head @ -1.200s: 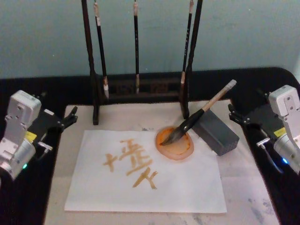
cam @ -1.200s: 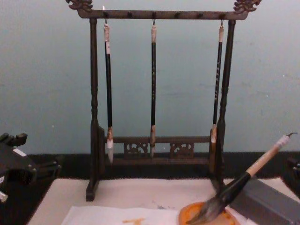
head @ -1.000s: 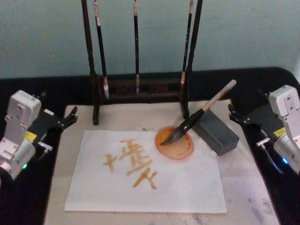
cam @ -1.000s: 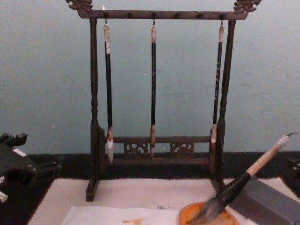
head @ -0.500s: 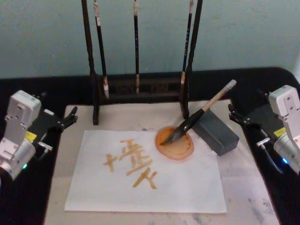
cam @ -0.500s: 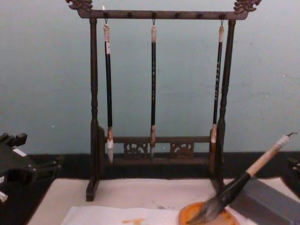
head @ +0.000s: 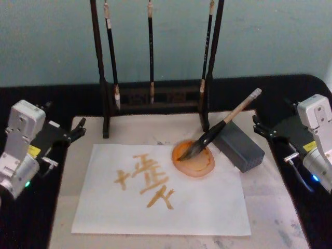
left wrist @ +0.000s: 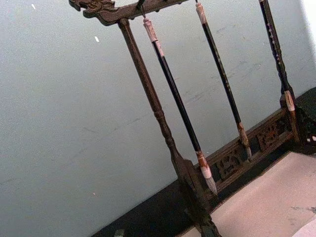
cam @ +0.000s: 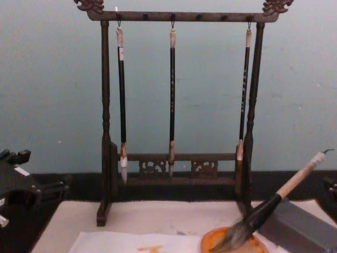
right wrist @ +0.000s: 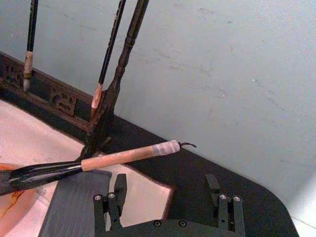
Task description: Pick up the brush from the inkstone, write on the paper, then place the brush back to its original position.
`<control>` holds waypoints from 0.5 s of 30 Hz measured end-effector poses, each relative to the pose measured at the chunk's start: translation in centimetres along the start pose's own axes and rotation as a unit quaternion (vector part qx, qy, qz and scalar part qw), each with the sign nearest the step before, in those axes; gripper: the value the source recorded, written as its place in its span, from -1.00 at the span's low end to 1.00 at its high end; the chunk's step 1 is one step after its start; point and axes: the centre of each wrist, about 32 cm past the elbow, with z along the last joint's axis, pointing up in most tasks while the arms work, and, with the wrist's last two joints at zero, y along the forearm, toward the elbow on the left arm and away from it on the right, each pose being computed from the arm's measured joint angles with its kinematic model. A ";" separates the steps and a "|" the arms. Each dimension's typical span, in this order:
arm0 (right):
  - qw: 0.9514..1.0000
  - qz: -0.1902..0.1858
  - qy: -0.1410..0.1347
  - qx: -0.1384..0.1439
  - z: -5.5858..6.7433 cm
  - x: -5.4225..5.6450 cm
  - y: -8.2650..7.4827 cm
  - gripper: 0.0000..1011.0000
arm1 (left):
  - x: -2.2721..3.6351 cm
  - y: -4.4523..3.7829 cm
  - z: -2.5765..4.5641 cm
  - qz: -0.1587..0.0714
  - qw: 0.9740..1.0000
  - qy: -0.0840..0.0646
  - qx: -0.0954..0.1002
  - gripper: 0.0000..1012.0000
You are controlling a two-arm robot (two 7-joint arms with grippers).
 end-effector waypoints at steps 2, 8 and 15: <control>1.000 0.000 0.000 0.000 0.0 0.0 0.0 0.98 | 0.00 0.00 0.00 0.000 1.000 0.000 0.000 1.00; 1.000 0.000 0.000 0.000 0.0 0.0 0.0 0.98 | 0.00 0.00 0.00 0.000 1.000 0.000 0.000 1.00; 1.000 0.000 0.000 0.000 0.0 0.0 0.0 0.98 | 0.00 0.00 0.00 0.000 1.000 0.000 0.000 1.00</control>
